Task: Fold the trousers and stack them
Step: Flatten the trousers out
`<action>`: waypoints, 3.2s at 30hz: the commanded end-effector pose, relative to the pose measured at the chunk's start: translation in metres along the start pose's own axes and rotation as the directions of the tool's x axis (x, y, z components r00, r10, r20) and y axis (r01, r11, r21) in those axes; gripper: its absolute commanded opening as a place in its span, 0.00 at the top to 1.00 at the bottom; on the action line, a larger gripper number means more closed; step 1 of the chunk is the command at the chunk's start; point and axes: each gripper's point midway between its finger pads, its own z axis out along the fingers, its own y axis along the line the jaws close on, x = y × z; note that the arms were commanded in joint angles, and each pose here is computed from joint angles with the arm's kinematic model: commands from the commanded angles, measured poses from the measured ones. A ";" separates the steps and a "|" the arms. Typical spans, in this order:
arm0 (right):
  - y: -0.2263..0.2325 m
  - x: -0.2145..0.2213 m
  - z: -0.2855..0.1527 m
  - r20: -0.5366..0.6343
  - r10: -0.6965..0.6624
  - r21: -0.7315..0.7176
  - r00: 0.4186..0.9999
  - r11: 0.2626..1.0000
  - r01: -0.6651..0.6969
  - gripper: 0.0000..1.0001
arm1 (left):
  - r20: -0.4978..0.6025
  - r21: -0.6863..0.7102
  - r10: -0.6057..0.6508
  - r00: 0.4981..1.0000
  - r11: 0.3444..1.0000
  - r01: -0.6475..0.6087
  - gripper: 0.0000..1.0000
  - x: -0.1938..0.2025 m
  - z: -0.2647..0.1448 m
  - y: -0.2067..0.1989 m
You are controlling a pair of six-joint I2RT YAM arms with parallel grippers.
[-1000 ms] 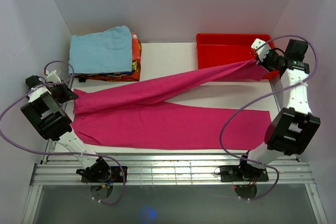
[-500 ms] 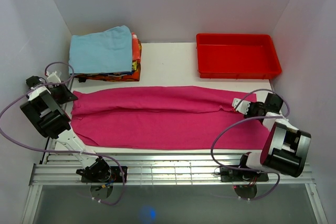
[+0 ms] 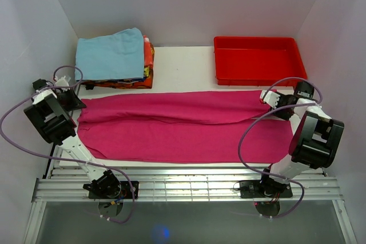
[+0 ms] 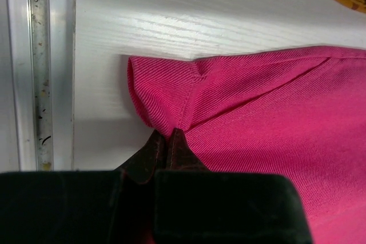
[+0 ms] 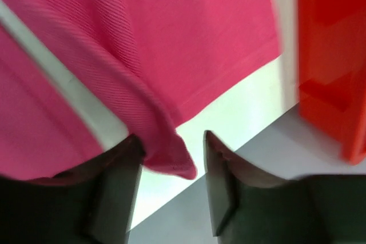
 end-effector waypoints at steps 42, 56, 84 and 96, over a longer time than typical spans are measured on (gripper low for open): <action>0.207 0.049 -0.076 -0.315 0.179 -0.456 0.932 0.833 -0.314 0.54 | -0.362 0.021 0.389 0.847 0.912 -0.410 0.23 0.182 -0.082 -0.033; 0.033 -0.035 -0.106 0.063 0.494 -0.316 0.867 0.834 -0.452 0.52 | -0.151 0.150 0.444 0.883 0.893 -0.424 0.26 0.094 -0.133 -0.073; -0.004 -0.038 0.079 -0.022 0.554 -0.028 0.832 0.832 -0.554 0.75 | 0.011 0.024 0.331 0.944 0.943 -0.331 0.47 -0.024 0.086 -0.111; -0.038 -0.095 0.021 0.173 0.547 -0.064 0.819 0.836 -0.545 0.66 | 0.237 -0.008 0.415 0.878 0.905 -0.426 0.39 -0.067 0.018 -0.156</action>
